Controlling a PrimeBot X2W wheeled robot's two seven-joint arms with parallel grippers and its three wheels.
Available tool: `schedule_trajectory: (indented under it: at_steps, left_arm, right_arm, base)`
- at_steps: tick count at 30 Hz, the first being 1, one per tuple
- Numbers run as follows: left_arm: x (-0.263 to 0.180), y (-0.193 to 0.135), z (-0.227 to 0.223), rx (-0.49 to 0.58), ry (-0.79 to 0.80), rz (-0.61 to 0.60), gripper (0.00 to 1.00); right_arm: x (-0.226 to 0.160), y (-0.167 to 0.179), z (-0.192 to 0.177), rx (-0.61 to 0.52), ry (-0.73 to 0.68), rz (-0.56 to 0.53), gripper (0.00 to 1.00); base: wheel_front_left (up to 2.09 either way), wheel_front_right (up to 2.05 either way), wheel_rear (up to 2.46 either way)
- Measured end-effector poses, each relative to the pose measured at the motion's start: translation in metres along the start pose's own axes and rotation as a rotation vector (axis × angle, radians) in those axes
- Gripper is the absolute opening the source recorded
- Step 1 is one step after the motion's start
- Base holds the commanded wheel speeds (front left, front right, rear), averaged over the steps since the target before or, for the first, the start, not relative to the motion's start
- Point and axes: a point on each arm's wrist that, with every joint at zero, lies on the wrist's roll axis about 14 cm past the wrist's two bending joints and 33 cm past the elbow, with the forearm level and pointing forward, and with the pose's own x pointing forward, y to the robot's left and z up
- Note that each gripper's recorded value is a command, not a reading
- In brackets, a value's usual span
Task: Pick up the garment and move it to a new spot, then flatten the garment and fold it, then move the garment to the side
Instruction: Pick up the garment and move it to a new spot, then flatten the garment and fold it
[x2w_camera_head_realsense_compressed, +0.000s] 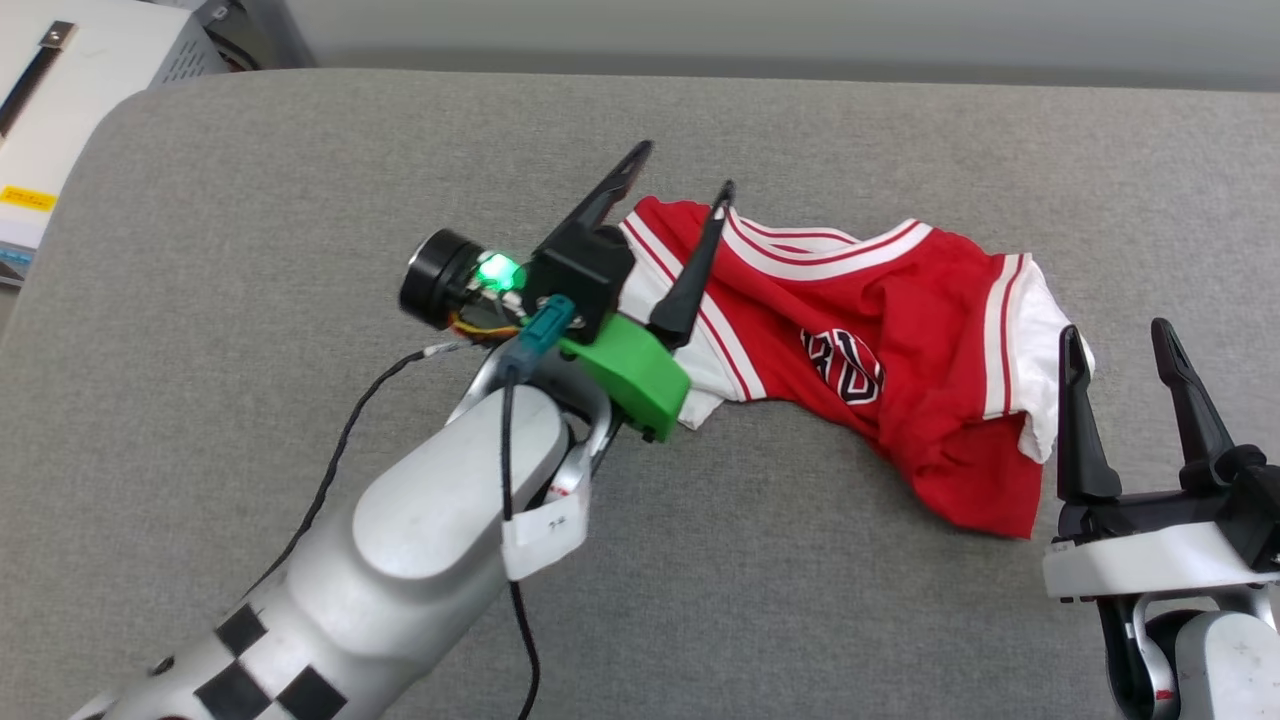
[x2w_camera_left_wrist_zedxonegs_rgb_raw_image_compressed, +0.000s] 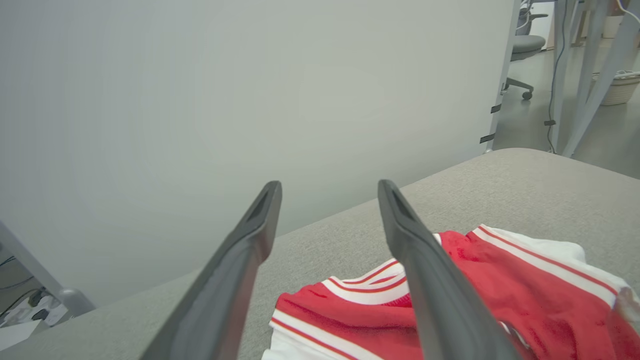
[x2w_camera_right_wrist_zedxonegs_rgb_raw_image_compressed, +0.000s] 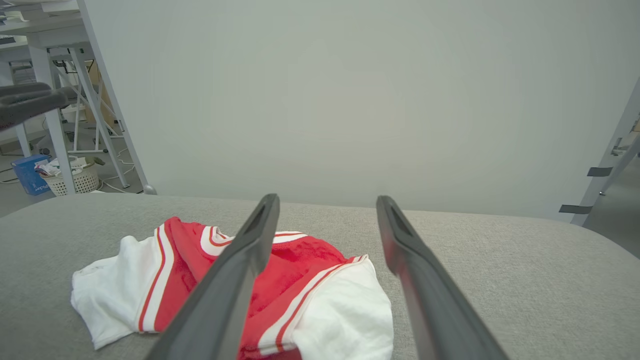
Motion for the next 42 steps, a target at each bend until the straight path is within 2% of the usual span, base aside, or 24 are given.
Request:
schedule_trajectory:
  at_steps: [10,16,24,33,42]
  left_arm:
    - [-0.086,0.092,0.000,0.028,-0.007,0.421,1.00]
    - [-0.141,0.116,-0.016,-0.013,0.028,0.583,1.00]
    - [-0.174,0.104,-0.021,-0.043,0.027,0.598,1.00]
    - [-0.184,0.083,-0.033,-0.043,0.059,0.554,1.00]
    - [-0.191,0.079,-0.042,-0.050,0.085,0.552,1.00]
  right_arm:
    - [-0.003,0.020,0.004,0.020,-0.005,0.053,1.00]
    - [-0.014,0.020,0.003,0.032,0.012,0.048,1.00]
    - [-0.029,0.019,-0.001,0.051,0.039,0.037,1.00]
    - [-0.049,0.010,-0.008,0.063,0.075,0.002,1.00]
    - [-0.059,0.006,-0.012,0.073,0.093,-0.016,1.00]
  base:
    - [0.00,0.00,0.00]
    - [0.00,0.00,0.00]
    - [0.00,0.00,0.00]
    - [0.00,0.00,0.00]
    - [0.00,0.00,0.00]
